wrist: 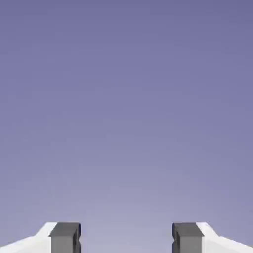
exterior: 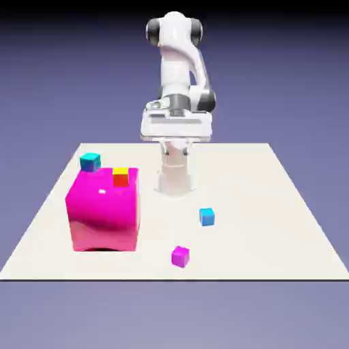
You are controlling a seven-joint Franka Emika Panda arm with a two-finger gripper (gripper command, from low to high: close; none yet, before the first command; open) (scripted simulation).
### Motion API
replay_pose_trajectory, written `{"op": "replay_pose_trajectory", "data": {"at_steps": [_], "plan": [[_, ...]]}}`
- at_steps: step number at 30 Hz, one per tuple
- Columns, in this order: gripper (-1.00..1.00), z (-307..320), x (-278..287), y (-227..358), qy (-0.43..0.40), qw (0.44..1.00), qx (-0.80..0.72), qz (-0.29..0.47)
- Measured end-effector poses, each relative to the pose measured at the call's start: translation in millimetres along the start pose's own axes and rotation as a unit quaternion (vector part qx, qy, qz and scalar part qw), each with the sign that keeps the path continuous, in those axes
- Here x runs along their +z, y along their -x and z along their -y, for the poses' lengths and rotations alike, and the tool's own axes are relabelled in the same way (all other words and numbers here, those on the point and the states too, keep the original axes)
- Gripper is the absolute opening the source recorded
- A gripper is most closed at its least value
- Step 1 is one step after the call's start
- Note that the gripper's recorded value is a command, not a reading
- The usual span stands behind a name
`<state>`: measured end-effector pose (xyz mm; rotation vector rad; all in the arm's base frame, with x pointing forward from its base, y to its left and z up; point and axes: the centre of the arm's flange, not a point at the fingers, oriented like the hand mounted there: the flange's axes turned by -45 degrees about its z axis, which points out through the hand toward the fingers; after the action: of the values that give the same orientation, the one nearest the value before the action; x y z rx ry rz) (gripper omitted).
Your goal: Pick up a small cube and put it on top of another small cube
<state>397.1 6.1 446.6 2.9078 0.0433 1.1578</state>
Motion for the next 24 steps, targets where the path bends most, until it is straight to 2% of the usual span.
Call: {"op": "replay_pose_trajectory", "data": {"at_steps": [9, 19, 24], "plan": [[0.00, 9, 104, 36, 0.033, 0.985, 0.092, 0.143], [0.00, 21, 208, 110, 0.080, 0.934, 0.198, 0.285], [0.00, 25, 238, 137, 0.091, 0.918, 0.224, 0.314]]}}
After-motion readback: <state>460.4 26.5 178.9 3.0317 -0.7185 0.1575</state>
